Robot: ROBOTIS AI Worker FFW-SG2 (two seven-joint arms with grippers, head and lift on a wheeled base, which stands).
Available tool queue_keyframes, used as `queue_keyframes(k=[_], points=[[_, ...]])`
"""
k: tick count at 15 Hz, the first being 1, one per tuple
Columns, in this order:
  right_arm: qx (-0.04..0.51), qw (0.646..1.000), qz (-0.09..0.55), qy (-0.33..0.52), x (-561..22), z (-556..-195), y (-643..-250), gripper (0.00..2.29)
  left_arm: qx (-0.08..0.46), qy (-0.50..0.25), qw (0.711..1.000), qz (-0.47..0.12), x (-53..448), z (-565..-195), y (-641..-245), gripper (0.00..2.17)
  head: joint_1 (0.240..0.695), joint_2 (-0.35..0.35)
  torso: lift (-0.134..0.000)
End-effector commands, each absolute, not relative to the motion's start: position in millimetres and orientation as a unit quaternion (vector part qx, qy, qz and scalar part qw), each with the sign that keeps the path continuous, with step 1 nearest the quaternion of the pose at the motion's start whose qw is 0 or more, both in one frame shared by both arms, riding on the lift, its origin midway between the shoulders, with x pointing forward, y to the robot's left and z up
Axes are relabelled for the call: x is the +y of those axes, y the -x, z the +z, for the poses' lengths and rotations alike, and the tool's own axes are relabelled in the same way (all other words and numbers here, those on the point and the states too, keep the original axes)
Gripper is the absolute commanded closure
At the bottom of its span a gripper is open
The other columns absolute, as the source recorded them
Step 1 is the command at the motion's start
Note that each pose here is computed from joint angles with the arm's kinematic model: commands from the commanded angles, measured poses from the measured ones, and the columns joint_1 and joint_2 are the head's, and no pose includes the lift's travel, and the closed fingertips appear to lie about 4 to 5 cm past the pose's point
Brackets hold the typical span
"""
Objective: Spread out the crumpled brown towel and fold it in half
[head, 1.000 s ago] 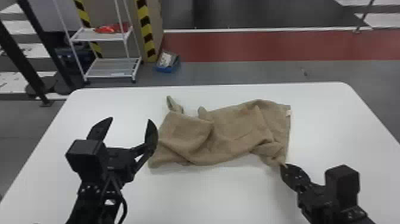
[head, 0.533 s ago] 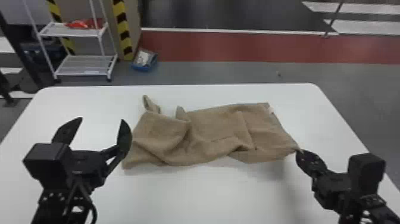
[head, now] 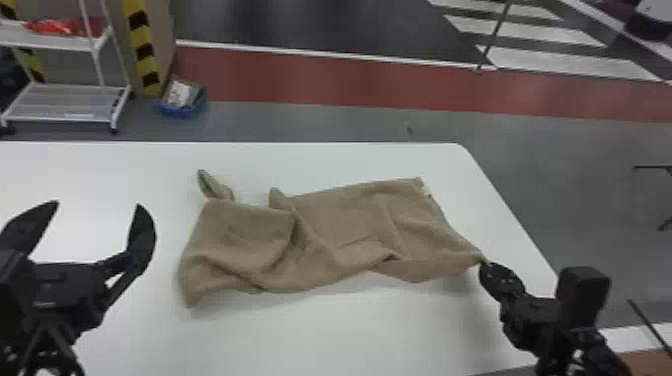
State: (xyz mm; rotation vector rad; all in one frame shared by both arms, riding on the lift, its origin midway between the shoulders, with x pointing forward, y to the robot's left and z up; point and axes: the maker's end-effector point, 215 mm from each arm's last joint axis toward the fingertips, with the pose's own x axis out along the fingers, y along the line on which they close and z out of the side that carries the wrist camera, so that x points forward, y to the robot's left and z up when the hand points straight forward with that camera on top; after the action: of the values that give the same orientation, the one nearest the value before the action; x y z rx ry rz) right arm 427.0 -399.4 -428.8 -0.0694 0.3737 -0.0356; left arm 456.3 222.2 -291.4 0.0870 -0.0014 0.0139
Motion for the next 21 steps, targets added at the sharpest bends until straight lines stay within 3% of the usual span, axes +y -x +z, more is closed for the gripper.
queue_keyframes(k=[1,2,3,10,13,18,19,21], points=[[0.191,0.981,-0.021,0.031,-403,-437,-426,0.62,0.0,-0.044,0.999,0.007,222,-292,-456,0.09,0.695,-0.22,-0.125],[0.19,0.981,-0.023,0.029,-403,-437,-426,0.25,0.001,-0.044,0.999,0.007,222,-293,-456,0.09,0.695,-0.223,-0.125],[0.186,0.982,-0.025,0.027,-402,-432,-425,0.1,0.001,-0.045,0.999,0.009,224,-294,-456,0.09,0.695,-0.225,-0.125],[0.119,0.993,-0.014,0.013,-380,-357,-418,0.07,0.003,-0.046,0.999,0.009,225,-296,-458,0.09,0.695,-0.214,-0.125],[0.095,0.995,0.035,-0.008,-321,-337,-426,0.14,0.003,-0.046,0.999,0.008,224,-297,-460,0.09,0.695,-0.196,-0.125],[0.089,0.982,0.164,0.025,-163,-340,-438,0.29,0.002,-0.049,0.999,0.011,230,-296,-458,0.09,0.695,-0.062,-0.125],[0.088,0.978,0.188,0.025,-136,-341,-437,0.32,0.001,-0.049,0.999,0.013,232,-295,-457,0.09,0.695,0.009,-0.125],[0.085,0.966,0.241,0.033,-79,-343,-434,0.32,-0.005,-0.047,0.999,0.02,240,-290,-455,0.09,0.695,0.085,-0.125]])
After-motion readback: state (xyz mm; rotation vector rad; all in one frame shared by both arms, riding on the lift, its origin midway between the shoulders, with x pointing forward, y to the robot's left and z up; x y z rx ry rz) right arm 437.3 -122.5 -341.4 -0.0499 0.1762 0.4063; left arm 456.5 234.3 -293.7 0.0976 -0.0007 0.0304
